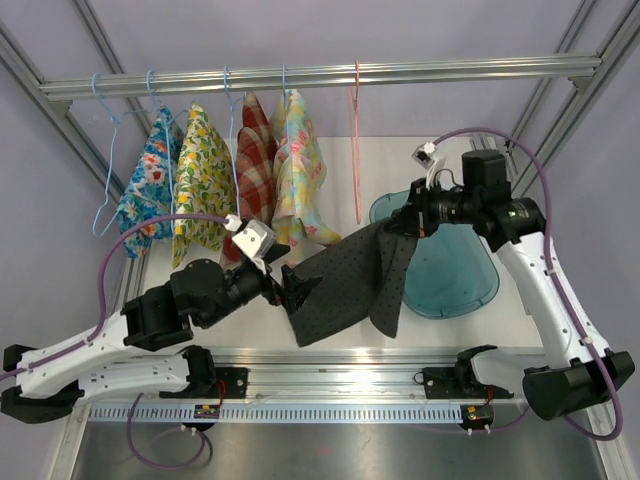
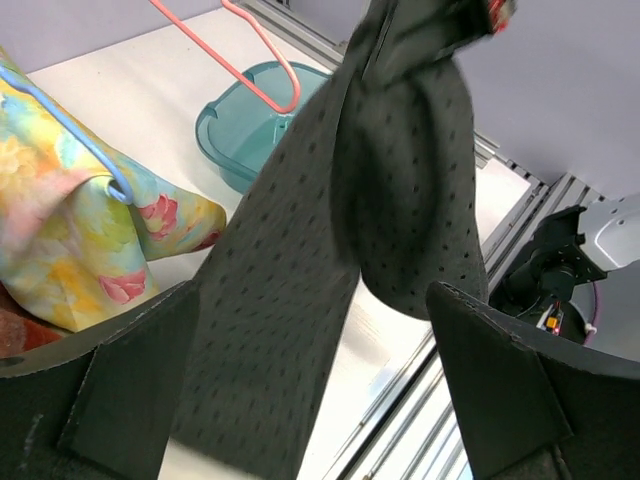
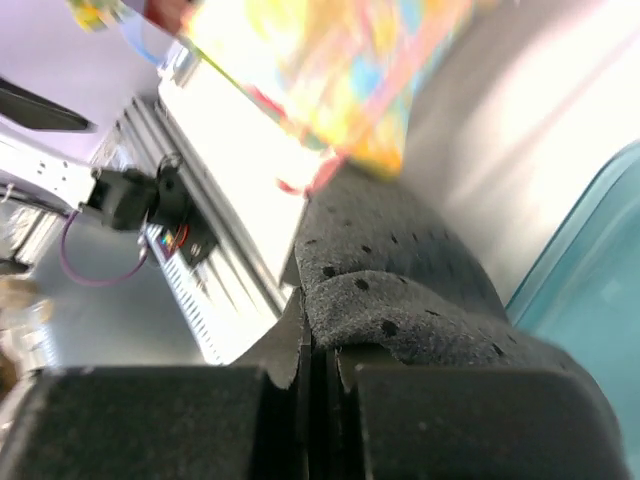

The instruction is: Remove the skirt from the hanger

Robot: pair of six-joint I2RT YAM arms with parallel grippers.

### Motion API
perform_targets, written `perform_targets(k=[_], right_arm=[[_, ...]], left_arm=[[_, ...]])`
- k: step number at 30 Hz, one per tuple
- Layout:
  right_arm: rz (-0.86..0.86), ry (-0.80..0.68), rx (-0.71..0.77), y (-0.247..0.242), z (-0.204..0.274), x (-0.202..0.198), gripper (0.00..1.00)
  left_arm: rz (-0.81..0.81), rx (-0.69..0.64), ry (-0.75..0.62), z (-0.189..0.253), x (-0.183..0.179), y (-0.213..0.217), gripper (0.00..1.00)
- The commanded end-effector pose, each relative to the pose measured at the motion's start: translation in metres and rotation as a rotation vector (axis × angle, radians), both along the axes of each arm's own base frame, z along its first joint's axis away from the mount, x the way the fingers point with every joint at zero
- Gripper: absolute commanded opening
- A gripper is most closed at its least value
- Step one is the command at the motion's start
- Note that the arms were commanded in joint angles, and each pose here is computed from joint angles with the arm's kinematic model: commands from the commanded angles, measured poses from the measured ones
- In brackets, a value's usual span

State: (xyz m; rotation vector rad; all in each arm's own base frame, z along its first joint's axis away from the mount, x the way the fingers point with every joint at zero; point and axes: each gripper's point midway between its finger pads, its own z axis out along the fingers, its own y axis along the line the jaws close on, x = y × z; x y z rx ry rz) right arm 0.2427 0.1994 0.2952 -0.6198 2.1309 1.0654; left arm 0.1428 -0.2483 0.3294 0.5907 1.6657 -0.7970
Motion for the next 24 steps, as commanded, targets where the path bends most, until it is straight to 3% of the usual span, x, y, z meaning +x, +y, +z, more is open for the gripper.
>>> perform_targets(k=[1,14,19,24], right_arm=[[0.081,-0.234,0.048,-0.006,0.061,-0.012,0.0],[-0.15,-0.485,0.067,-0.035,0.148,-0.016,0.0],[-0.163,-0.527,0.063,-0.039,0.163,-0.02,0.0],[-0.284,-0.6,0.028,-0.056,0.184,-0.01,0.0]], left_arm=[[0.021,-0.066,-0.035,0.019,0.001,0.006,0.99],[0.034,-0.087,-0.094,0.036,0.001,0.021,0.99],[0.035,-0.084,-0.105,0.039,0.001,0.022,0.99],[0.035,-0.086,-0.113,0.042,0.001,0.023,0.99]])
